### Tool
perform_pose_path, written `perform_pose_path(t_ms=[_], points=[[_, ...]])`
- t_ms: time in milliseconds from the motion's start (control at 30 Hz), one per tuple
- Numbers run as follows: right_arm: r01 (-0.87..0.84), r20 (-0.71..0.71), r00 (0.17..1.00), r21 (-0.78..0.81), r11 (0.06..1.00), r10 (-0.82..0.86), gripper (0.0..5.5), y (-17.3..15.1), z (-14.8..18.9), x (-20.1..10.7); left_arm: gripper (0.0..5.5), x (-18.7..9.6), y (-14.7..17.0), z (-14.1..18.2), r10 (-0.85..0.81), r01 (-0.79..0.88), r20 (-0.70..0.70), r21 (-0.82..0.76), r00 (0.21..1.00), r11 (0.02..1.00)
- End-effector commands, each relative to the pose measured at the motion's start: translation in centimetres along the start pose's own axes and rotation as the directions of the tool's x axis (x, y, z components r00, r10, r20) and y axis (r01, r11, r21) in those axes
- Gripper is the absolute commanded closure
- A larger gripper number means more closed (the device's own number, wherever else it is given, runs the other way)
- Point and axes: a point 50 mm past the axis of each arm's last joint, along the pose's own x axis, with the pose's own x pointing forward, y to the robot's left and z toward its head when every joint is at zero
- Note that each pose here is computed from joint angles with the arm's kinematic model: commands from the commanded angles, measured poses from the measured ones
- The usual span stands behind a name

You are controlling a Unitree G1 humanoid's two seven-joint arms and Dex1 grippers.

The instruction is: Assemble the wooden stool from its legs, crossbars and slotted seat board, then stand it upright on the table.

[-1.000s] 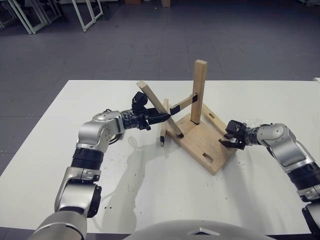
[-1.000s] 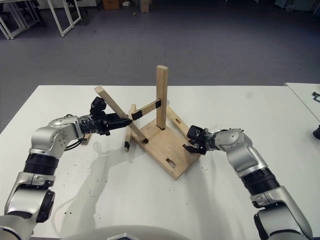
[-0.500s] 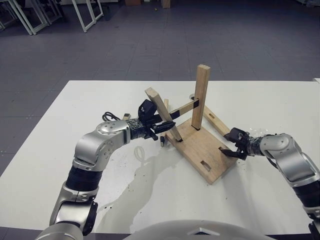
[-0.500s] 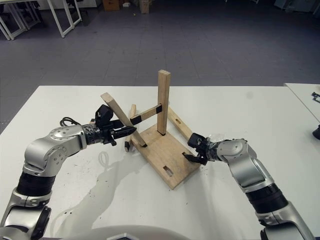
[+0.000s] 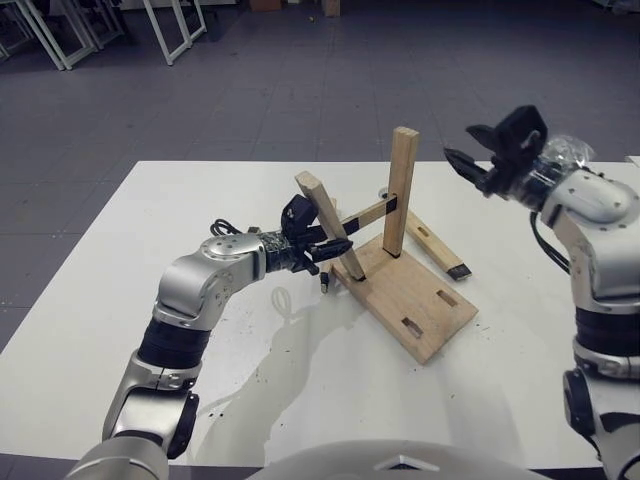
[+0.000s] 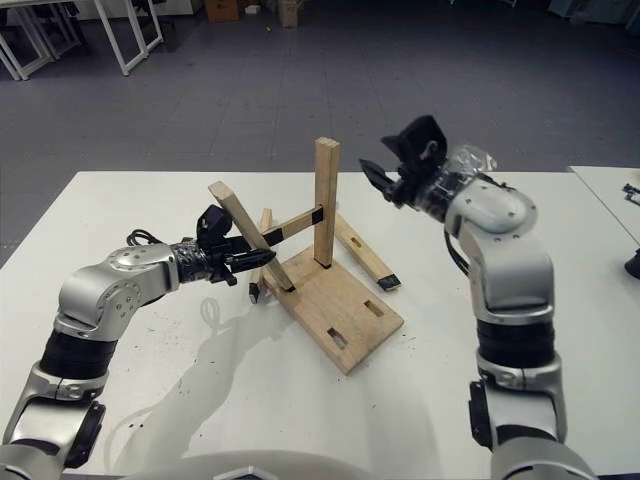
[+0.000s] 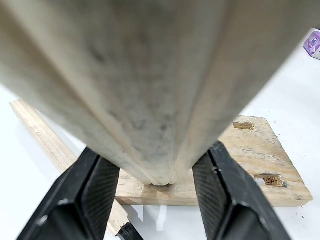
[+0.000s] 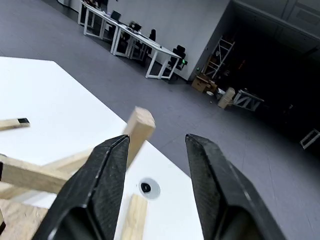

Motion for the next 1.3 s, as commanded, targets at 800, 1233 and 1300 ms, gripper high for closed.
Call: perform_pose_path(t_ms=[800, 1233, 1300], points=[[-0.311, -0.007, 0.95, -0.046, 0.949, 0.311, 5.4, 4.8, -2.8, 6.4, 3.46, 3.5, 2.9, -6.6, -0.082, 0.031, -0.384, -0.137, 0.92, 0.99], [-0.129, -0.094, 0.985, 0.173, 0.976, 0.147, 5.4, 2.4, -5.2, -2.4, 2.68, 0.4, 2.9, 2.7, -0.088, 0.088, 0.016, -0.006, 0.996, 0.996], [-0.124, -0.122, 0.981, 0.191, 0.974, 0.149, 5.4, 2.4, -5.9, -3.4, 2.68, -1.1, 2.6, 1.5, -0.072, 0.072, -0.001, -0.027, 0.997, 0.997]])
